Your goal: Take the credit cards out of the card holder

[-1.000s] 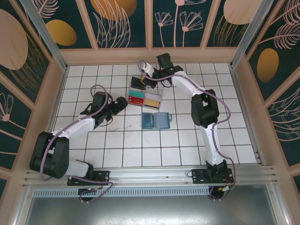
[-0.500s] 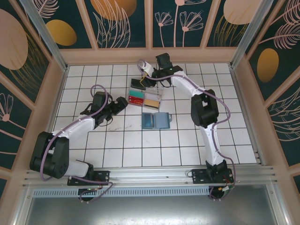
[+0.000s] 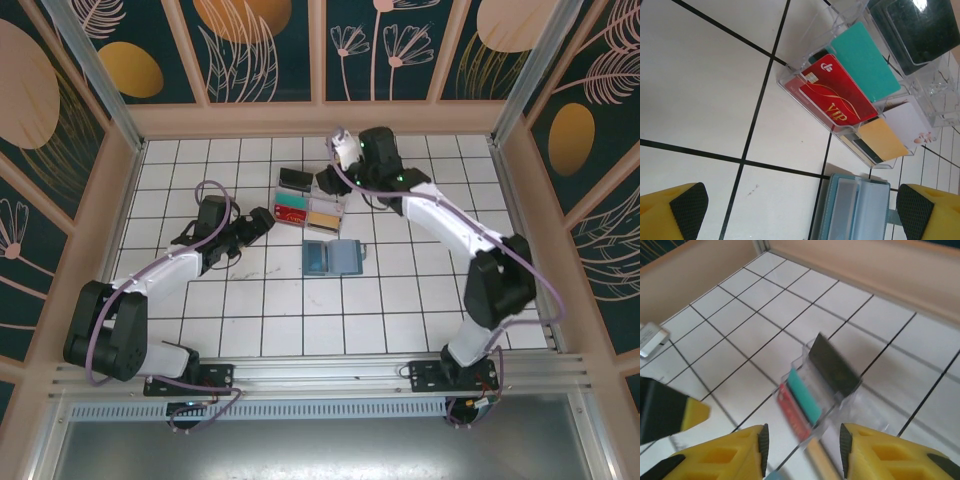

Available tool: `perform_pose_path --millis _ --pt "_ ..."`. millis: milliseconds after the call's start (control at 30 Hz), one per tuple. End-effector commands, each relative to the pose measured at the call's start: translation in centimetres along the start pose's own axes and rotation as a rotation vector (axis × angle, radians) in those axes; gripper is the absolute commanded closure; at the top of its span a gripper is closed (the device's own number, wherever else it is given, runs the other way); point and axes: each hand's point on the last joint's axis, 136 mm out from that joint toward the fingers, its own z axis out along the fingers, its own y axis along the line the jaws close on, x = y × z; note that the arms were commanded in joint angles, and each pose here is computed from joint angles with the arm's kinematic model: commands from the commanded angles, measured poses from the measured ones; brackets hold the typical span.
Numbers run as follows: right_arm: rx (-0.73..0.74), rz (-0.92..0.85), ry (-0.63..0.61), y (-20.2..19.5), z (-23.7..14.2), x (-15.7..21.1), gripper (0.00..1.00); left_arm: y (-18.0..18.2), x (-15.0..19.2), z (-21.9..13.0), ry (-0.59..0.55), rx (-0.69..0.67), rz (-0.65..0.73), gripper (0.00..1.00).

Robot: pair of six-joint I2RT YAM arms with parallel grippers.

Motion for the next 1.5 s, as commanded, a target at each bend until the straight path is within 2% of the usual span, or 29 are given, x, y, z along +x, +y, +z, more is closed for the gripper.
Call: perform_pose_path --millis 0,100,167,367,433,567,667,767,900,1167,1300,1467 --pt "0.124 0.242 0.051 -0.8 -0.8 4.0 0.55 -1.3 -0.2 0.1 0.018 0.050 0.031 0.02" --pt "0.136 0.412 0.110 -0.4 -1.8 7.9 0.55 -1.9 0.4 0.2 0.052 0.083 0.038 0.08" --pt "0.065 0.519 0.131 1.0 -1.9 9.9 0.56 -2.1 0.9 0.3 0.074 0.096 0.038 0.14" --pt "-0.030 0.779 0.156 2.6 -1.1 13.7 0.59 -3.6 2.7 0.7 0.122 0.127 0.046 0.36" --pt "-0.045 0.829 0.176 2.8 -0.4 14.8 0.62 -4.4 3.8 1.2 0.148 0.138 0.058 0.42" --pt "-0.069 0.875 0.237 3.5 1.3 16.1 0.73 -6.3 6.3 2.6 0.208 0.158 0.079 0.54" --pt "-0.030 0.907 0.275 3.2 2.5 17.2 0.79 -7.1 7.6 3.9 0.238 0.163 0.084 0.63" --pt "-0.010 0.937 0.303 2.8 3.5 18.2 0.84 -7.0 8.6 5.1 0.259 0.145 0.082 0.71" --pt "0.005 0.938 0.341 2.6 4.5 19.2 0.86 -6.3 9.6 6.6 0.288 0.120 0.074 0.81" --pt "0.069 0.936 0.436 2.0 5.2 22.0 0.87 -3.9 11.4 9.3 0.337 0.029 0.055 0.89" --pt "0.118 0.930 0.457 1.3 5.0 23.0 0.86 -2.4 11.8 9.5 0.340 -0.018 0.037 0.91" --pt "0.098 0.931 0.476 1.5 5.2 23.8 0.82 -0.8 12.4 9.4 0.352 -0.061 0.022 0.92"
